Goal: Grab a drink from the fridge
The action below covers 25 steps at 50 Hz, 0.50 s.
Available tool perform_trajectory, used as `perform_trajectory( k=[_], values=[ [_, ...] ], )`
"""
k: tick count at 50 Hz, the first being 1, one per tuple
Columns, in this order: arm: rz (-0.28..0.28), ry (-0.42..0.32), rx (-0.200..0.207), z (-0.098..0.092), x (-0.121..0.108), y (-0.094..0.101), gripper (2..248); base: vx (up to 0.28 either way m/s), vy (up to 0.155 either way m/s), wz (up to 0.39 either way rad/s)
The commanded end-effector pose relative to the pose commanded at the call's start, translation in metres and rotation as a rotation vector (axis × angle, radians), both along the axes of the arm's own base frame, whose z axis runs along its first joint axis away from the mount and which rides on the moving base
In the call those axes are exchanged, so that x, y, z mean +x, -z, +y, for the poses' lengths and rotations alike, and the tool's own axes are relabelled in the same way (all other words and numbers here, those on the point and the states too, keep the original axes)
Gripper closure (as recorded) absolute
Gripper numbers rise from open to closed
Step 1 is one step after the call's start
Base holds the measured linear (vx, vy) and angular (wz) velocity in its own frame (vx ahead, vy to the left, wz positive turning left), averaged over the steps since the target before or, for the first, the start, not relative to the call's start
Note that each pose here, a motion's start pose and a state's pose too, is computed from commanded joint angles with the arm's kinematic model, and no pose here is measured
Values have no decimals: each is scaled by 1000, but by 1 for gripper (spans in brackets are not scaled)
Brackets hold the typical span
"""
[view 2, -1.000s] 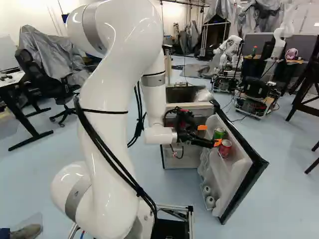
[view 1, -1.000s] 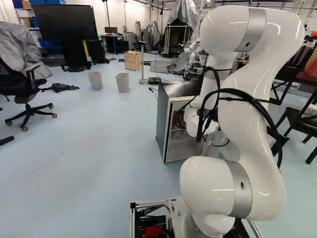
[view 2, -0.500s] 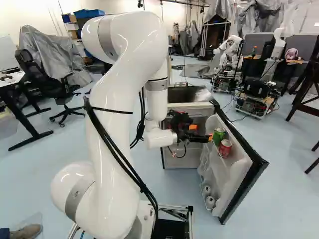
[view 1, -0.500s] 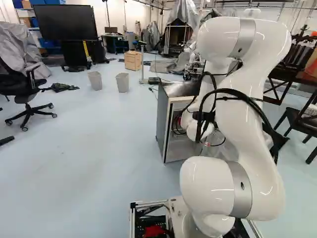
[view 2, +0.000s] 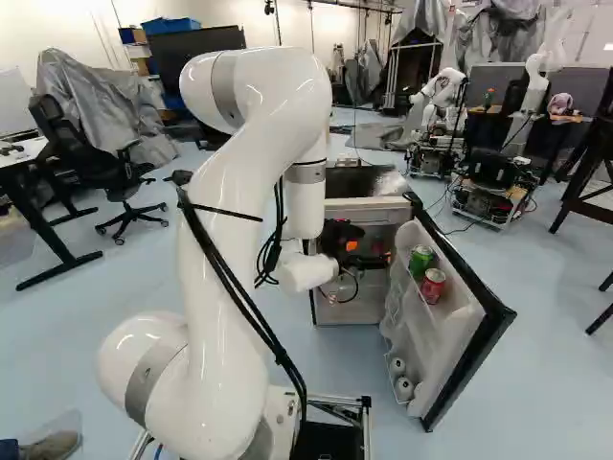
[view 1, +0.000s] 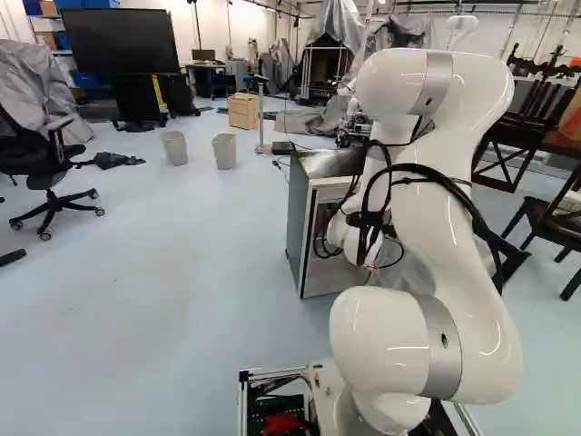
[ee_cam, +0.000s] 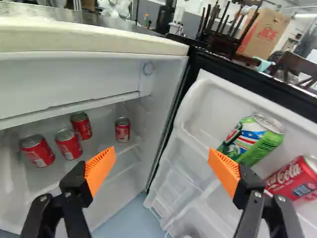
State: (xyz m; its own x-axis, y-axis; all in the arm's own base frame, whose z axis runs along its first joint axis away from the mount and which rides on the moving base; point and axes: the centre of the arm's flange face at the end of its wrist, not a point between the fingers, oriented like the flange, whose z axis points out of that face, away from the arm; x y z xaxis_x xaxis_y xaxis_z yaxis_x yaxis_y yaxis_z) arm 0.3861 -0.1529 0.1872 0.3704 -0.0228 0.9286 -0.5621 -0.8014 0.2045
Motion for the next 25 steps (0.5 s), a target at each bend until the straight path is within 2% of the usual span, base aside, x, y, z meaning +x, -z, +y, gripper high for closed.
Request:
perform_trajectory(
  k=[25],
  values=[
    [15,-253,51,16,15,29,3,0,0,0]
  ],
)
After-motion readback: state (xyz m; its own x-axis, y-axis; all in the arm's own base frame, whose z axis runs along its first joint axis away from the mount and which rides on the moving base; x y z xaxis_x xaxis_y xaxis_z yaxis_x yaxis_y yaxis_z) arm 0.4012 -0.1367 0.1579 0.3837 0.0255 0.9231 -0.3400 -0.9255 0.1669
